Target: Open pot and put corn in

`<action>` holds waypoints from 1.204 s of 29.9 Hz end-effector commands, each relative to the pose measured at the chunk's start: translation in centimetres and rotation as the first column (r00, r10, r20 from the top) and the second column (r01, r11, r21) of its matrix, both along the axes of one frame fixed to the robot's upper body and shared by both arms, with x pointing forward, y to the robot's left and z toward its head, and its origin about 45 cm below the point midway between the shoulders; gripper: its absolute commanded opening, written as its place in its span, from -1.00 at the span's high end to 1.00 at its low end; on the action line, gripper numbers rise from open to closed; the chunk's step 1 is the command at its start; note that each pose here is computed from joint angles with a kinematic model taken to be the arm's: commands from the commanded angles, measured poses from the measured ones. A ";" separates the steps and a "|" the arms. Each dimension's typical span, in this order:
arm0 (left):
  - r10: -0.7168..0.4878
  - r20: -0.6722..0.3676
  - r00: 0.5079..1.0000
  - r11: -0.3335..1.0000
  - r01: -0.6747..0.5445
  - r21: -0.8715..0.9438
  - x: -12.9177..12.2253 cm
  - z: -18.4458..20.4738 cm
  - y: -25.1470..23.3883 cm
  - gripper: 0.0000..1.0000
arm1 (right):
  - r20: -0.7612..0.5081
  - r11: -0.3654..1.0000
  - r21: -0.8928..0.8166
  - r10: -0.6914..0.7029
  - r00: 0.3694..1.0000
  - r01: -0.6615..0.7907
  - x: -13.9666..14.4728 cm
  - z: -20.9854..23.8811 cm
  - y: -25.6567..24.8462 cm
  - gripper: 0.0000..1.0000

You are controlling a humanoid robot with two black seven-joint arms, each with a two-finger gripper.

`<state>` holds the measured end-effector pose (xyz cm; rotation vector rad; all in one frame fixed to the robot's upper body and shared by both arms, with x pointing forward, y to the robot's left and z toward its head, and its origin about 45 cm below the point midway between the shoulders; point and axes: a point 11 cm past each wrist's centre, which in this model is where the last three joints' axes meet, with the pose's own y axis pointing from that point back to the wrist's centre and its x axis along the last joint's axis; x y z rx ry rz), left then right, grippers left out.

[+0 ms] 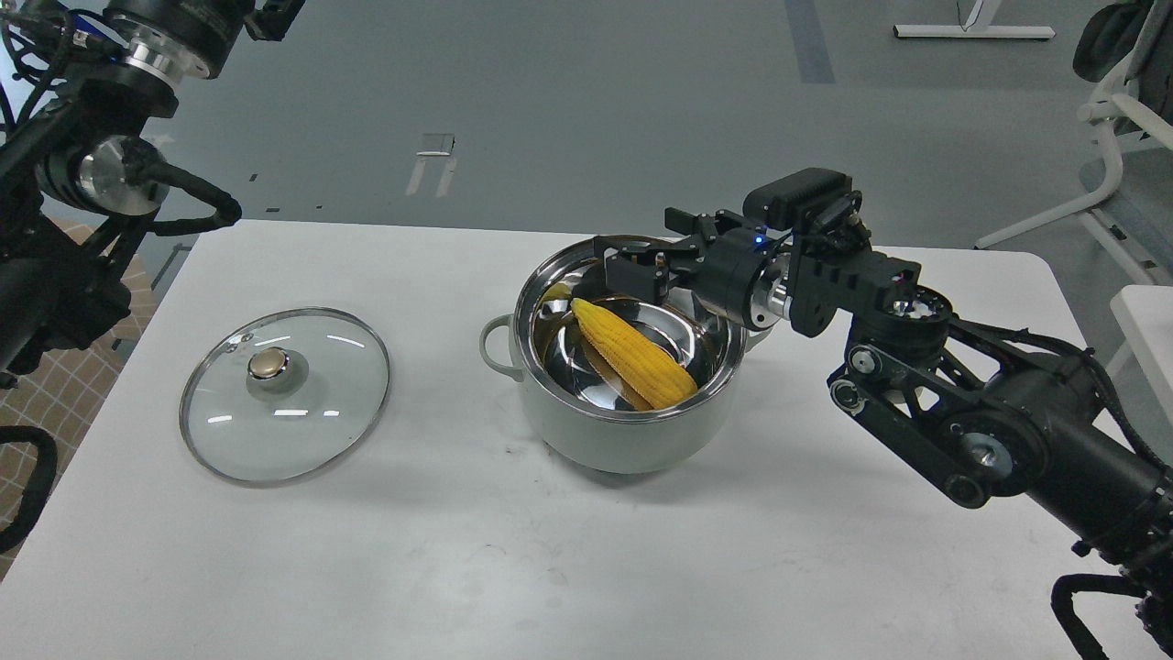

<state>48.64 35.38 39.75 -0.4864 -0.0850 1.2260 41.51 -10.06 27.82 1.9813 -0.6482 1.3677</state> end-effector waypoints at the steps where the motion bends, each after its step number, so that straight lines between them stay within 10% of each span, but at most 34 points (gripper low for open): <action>1: 0.010 0.010 1.000 1.000 -0.010 -0.001 -0.1 0.4 0.6 -0.95 | 0.091 0.981 0.167 -0.113 0.989 0.096 3.0 6.8 -2.6 -1.00; 13: -0.010 0.016 1.000 1.000 0.010 -0.006 -0.5 0.6 1.7 -0.95 | -0.111 0.557 0.793 -0.262 0.959 0.244 7.6 17.6 -11.4 -1.00; 25: 0.011 0.009 1.000 1.000 -0.011 -0.026 -0.6 0.3 2.4 -0.95 | -0.424 -0.118 0.905 -0.174 0.889 0.409 9.3 13.7 -28.2 -1.00; 36: 0.021 0.015 1.000 0.997 -0.020 -0.081 -1.1 0.0 3.3 -0.95 | -0.472 -0.139 0.877 -0.070 0.879 0.460 7.9 9.1 -28.7 -1.00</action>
